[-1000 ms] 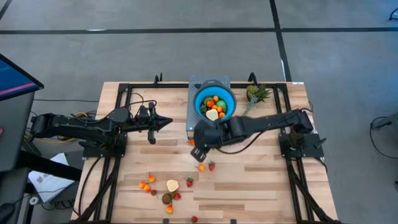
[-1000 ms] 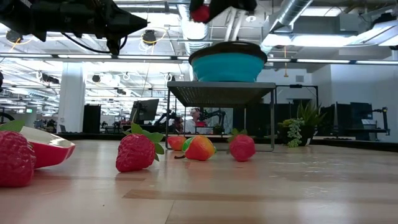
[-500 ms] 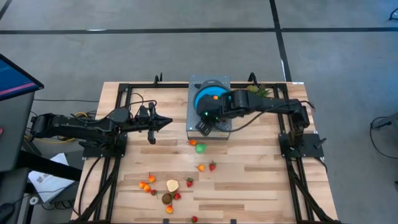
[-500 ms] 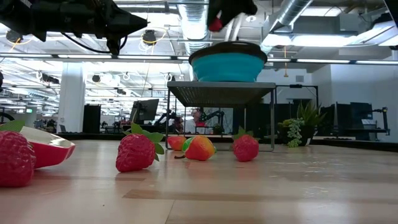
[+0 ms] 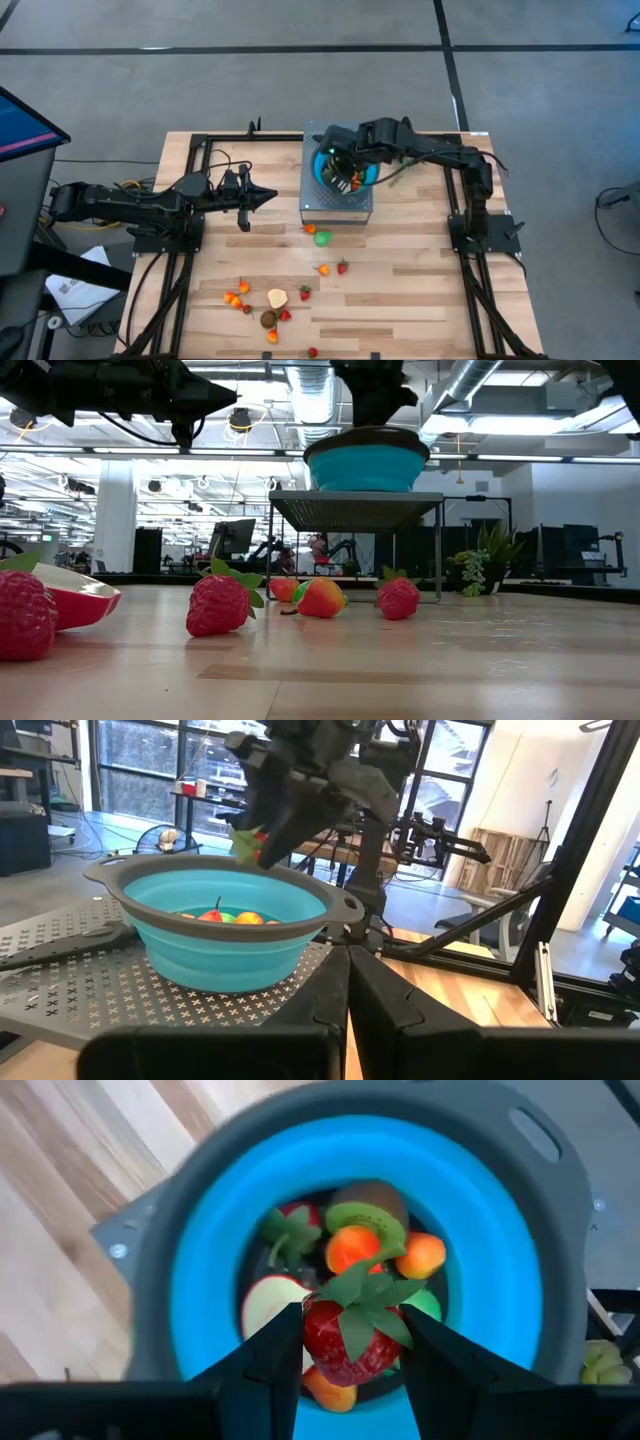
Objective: Pick & Place Fruit
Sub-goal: Put the strawberry into the strainer bowl
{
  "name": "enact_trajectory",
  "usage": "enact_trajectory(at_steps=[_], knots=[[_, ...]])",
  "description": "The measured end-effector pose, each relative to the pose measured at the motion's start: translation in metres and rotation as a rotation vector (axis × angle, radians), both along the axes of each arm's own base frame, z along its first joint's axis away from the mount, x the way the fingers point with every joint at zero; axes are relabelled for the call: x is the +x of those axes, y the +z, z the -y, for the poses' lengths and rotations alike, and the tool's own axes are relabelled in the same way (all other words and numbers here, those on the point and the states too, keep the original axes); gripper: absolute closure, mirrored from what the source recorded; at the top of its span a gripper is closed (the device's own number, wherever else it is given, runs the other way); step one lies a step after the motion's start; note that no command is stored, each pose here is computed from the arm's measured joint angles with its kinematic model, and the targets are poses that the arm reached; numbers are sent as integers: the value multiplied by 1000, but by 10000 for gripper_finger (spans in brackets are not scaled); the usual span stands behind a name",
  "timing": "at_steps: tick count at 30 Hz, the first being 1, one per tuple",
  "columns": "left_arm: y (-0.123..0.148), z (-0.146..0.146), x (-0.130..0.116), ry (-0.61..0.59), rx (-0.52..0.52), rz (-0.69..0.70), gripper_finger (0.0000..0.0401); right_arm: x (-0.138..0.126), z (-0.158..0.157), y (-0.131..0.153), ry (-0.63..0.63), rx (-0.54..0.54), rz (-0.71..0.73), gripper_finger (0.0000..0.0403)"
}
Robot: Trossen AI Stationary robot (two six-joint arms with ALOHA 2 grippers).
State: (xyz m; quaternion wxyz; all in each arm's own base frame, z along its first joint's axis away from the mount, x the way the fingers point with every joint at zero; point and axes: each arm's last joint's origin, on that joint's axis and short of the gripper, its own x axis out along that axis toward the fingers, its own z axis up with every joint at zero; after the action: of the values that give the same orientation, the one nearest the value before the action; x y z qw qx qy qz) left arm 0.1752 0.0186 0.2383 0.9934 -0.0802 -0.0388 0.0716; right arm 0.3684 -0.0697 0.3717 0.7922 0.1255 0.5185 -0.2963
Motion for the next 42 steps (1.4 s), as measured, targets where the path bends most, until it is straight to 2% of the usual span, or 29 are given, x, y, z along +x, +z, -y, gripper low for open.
enact_trajectory(at_steps=[16, 27, 31, 35, 42], knots=[[0, 0, 0, 0, 0, 0, 399, -2, 13, -26, 42, 30, -116, 265], [0, 0, 0, 0, 0, 0, 399, -2, 13, -26, 42, 27, -112, 194], [0, 0, 0, 0, 0, 0, 399, -2, 13, -26, 41, 27, -112, 182], [0, 0, 0, 0, 0, 1, 399, -1, 11, -26, 45, 26, -112, 195], [0, 0, 0, 0, 0, 1, 399, -1, 11, -26, 46, 26, -112, 265]])
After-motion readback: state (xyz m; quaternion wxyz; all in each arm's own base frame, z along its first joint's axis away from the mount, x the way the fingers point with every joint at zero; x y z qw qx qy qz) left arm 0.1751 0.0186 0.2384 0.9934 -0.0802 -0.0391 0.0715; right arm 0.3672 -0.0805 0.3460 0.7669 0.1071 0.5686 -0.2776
